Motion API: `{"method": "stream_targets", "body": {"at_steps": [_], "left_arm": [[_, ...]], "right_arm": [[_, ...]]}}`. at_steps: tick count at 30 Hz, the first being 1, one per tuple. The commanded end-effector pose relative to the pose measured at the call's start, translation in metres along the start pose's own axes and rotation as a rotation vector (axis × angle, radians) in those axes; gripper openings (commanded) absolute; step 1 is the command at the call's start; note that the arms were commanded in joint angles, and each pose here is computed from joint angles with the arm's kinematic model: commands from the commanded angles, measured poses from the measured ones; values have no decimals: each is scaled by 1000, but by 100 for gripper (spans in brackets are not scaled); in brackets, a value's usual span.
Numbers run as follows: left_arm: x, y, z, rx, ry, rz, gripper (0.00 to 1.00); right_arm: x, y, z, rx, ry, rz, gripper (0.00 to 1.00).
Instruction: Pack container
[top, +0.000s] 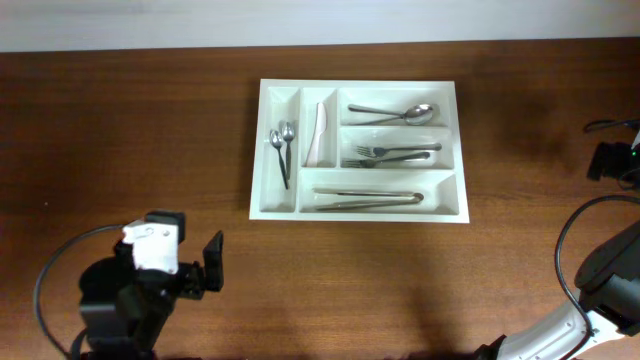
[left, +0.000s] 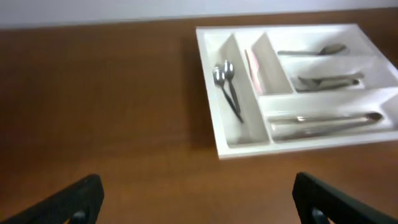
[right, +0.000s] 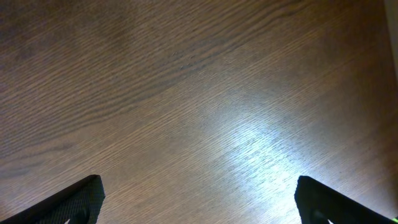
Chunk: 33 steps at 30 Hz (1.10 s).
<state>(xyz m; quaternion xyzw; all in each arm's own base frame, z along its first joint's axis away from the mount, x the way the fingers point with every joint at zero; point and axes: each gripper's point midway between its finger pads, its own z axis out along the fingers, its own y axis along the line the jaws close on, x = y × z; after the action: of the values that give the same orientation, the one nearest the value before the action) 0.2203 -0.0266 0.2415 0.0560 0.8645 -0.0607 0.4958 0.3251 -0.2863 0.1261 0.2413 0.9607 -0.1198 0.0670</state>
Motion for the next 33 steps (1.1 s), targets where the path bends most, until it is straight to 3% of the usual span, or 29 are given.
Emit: {"method": "stream_targets", "body": {"at_steps": [1, 7, 11, 24, 33], "left_arm": [[23, -5, 35, 56, -18, 92, 99], [50, -15, 68, 140, -70, 105, 99], [51, -23, 68, 174, -189, 202, 99], [61, -12, 58, 76, -318, 237, 99], [63, 4, 52, -28, -326, 224, 99]], "right_arm": [[1, 1, 0, -2, 2, 6, 99], [1, 1, 0, -2, 2, 6, 99], [1, 1, 0, -2, 2, 6, 99], [1, 1, 0, -2, 2, 6, 99], [1, 1, 0, -2, 2, 6, 99]]}}
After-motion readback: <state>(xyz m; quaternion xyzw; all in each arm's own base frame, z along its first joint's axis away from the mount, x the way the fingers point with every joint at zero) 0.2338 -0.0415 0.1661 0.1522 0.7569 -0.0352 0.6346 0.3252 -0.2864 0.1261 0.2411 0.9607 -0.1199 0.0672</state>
